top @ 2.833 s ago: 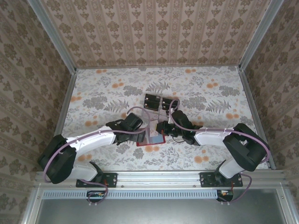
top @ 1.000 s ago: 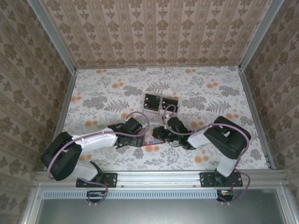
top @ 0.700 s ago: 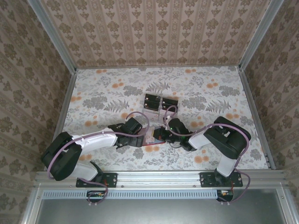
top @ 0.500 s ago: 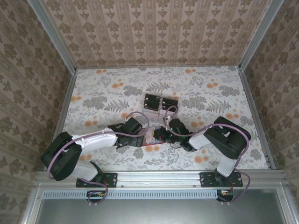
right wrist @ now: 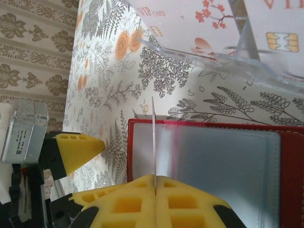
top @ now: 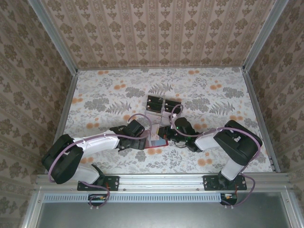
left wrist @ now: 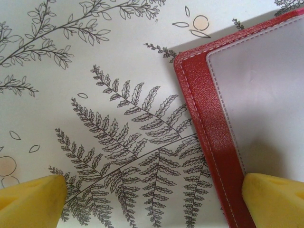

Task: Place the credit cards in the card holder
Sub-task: Insert the credit card into the card slot.

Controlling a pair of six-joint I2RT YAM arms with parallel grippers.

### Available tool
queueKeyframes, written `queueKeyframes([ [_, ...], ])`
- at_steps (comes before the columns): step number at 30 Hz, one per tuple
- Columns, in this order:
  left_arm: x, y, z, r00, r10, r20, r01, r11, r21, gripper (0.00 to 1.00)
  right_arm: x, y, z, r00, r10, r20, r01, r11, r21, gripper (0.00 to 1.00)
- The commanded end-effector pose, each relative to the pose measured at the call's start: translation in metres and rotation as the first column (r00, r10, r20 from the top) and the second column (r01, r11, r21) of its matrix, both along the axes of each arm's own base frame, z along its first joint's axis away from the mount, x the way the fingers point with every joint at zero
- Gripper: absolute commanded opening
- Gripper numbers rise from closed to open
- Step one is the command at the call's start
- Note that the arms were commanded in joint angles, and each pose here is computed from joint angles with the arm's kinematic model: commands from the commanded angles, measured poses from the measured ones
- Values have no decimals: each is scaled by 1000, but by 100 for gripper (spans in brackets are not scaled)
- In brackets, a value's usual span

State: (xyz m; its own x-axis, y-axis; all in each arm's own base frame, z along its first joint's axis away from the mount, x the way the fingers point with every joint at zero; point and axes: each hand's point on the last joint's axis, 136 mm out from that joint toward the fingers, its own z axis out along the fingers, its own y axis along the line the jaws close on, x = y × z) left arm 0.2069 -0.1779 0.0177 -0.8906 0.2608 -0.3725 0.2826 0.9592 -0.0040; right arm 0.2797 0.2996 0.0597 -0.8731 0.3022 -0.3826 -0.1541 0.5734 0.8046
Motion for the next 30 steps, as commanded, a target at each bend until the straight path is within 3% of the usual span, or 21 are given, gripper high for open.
queueKeyframes([
  [1,-7,9,-11,1000,7,-30,-6,999,43,100,10,1,4,999,-10,31,10,1000,-15,0],
  [30,-10,12,-14,999,13,-36,-12,999,48,100,-24,17,-29,995,82,-53,-81,997,9,0],
])
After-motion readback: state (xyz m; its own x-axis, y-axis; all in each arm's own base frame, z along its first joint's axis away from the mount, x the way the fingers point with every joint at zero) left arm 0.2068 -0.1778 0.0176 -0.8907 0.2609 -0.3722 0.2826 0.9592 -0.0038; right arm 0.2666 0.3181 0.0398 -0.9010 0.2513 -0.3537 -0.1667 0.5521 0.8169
